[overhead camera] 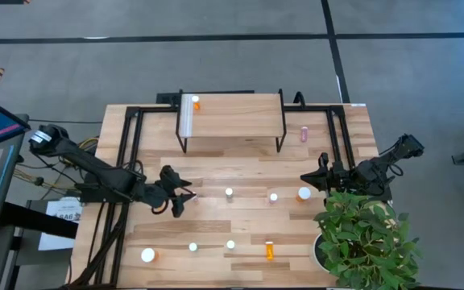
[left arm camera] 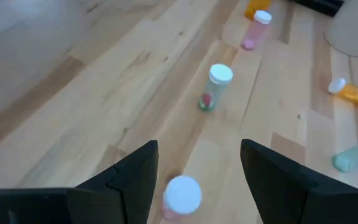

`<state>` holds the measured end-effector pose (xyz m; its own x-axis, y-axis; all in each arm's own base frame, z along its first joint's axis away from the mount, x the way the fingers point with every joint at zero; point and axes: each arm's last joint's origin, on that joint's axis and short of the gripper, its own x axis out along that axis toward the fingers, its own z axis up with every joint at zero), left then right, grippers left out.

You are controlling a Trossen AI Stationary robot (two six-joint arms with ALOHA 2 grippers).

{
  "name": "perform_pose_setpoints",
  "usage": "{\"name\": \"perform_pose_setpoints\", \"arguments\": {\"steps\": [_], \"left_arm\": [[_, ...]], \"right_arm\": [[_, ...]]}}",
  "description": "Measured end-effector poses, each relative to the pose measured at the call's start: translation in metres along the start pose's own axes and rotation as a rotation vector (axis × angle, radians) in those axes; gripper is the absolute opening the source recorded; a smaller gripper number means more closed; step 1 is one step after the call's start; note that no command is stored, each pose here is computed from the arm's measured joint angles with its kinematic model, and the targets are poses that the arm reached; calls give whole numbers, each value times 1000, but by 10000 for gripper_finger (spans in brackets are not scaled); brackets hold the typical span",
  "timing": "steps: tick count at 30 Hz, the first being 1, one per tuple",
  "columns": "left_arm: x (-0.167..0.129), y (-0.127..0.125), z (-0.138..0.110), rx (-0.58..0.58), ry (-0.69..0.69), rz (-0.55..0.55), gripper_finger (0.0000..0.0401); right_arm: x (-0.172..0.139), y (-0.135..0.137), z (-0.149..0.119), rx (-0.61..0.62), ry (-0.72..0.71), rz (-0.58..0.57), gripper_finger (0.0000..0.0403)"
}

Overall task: Pick and place medicine bottles onto shelf by color
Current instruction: Put the top pink pill bottle on the shelf

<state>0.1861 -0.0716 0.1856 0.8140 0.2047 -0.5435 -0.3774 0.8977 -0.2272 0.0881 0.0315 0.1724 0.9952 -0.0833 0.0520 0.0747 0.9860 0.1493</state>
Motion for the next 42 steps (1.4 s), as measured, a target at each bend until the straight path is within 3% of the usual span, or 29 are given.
{"name": "perform_pose_setpoints", "arguments": {"steps": [4,19,34,42], "left_arm": [[0,-6,-1,42,4,-60,215],[-11,-27,4,18,-118,-204,215],[-10,-27,3,-177,-201,-93,215],[5,-35,-2,-209,-251,-62,215]], "right_arm": [[0,0,0,0,0,0,44],[0,0,0,0,0,0,44],[0,0,0,0,0,0,44],[0,0,0,1,-1,0,44]]}}
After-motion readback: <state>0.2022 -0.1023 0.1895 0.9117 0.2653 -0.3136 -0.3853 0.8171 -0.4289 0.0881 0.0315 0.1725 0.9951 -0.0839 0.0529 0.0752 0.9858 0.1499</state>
